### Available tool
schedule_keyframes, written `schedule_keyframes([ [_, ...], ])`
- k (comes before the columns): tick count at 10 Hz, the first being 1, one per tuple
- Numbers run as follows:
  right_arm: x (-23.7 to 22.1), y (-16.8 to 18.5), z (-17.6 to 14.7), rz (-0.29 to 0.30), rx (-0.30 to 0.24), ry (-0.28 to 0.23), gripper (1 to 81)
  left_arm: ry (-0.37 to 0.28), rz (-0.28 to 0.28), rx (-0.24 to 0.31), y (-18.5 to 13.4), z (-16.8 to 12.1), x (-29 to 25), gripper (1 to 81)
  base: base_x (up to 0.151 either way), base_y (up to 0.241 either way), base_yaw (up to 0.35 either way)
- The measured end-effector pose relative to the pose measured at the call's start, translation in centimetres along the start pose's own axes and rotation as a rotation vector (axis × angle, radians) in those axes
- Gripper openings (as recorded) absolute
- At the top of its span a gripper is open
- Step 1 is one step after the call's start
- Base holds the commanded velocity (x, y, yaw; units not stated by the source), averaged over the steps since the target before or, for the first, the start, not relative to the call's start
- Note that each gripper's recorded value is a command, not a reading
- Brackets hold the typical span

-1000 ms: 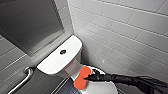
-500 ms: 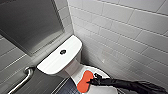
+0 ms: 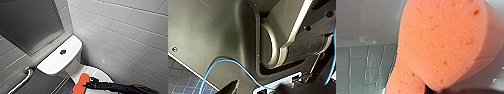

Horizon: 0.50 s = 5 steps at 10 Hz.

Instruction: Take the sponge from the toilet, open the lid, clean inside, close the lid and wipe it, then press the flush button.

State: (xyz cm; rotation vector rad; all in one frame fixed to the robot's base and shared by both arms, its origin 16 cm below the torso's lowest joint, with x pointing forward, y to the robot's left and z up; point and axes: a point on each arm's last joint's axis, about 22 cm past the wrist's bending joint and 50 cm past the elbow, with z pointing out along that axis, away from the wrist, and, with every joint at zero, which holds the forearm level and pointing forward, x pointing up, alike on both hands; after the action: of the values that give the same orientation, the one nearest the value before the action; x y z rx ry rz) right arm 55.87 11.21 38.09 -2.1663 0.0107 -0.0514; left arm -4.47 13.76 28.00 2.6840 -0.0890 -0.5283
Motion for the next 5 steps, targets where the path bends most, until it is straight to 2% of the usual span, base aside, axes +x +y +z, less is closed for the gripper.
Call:
schedule_keyframes([
  [3, -3.7, 4.9, -0.7, 0.046, -0.07, -0.02, 1.0, 0.0, 0.0, 0.0, 0.0, 0.0, 0.0, 81.1, 0.0, 0.0, 0.0],
  [5, -4.0, 6.2, -1.5, 0.057, -0.082, -0.004, 1.0, 0.0, 0.0, 0.0, 0.0, 0.0, 0.0, 81.1, 0.0, 0.0, 0.0],
])
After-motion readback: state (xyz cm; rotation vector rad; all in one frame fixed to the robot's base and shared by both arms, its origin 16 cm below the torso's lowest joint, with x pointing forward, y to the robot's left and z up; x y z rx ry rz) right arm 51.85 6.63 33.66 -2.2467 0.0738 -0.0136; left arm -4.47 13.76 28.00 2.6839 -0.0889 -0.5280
